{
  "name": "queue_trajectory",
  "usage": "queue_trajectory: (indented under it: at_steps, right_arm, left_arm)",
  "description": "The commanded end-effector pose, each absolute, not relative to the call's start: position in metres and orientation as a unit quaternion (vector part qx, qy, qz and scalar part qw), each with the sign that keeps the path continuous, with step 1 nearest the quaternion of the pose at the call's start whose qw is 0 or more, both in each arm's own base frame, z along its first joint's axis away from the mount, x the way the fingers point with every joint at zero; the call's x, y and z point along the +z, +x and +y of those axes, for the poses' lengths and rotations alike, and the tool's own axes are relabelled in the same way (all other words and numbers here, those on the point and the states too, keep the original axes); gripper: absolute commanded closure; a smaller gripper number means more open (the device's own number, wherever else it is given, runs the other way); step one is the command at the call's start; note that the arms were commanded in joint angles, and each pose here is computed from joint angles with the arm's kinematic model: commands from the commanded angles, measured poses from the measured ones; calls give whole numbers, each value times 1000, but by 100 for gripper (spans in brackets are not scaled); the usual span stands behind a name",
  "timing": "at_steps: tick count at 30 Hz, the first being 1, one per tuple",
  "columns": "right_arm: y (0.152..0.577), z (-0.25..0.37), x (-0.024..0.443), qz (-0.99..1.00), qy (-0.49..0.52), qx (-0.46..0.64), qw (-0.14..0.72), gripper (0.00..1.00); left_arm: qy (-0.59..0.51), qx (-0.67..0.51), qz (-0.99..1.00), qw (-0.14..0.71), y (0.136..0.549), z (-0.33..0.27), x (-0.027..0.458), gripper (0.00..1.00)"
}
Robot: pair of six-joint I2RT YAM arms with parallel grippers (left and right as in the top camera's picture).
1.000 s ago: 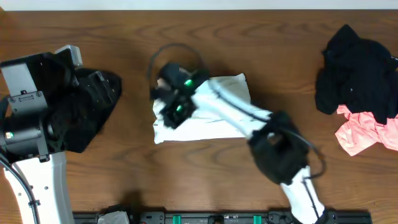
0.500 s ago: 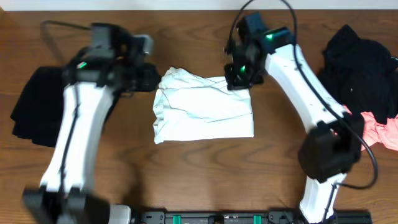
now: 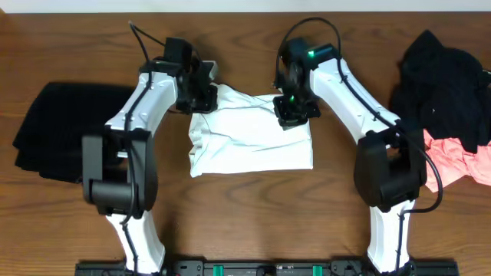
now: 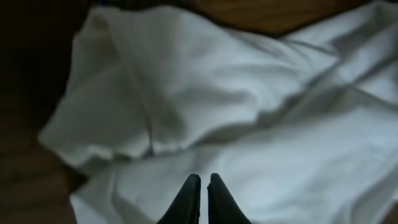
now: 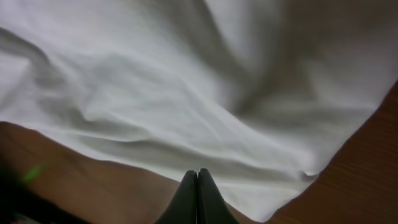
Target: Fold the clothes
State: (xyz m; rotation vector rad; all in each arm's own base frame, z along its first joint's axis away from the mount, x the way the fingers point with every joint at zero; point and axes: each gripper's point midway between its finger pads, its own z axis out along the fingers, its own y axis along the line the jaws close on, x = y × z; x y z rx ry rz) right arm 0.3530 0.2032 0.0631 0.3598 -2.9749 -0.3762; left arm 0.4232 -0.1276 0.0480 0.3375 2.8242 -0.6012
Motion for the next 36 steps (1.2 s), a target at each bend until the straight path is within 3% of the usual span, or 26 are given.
queue_trajectory:
  at_steps: [1, 12, 18, 24, 30, 36]
  right_arm:
    - [341, 200, 39, -983, 116, -111, 84, 99]
    - [302, 185, -15, -980, 113, -98, 128, 99]
    - [302, 169, -21, -984, 116, -57, 125, 98]
    - [304, 152, -22, -985, 119, -10, 122, 98]
    - [305, 145, -23, -986, 121, 10, 117, 98]
    - [314, 145, -23, -988, 120, 8, 100, 98]
  left_arm:
    - [136, -204, 962, 117, 426, -135, 34, 92]
    - [171, -135, 970, 109, 435, -138, -22, 92]
    - [38, 58, 988, 140, 461, -63, -38, 92]
    - [-59, 86, 983, 154, 471, -11, -32, 92]
    - [-103, 85, 975, 175, 480, 20, -7, 91]
    - [-94, 43, 966, 237, 487, 7, 74, 85]
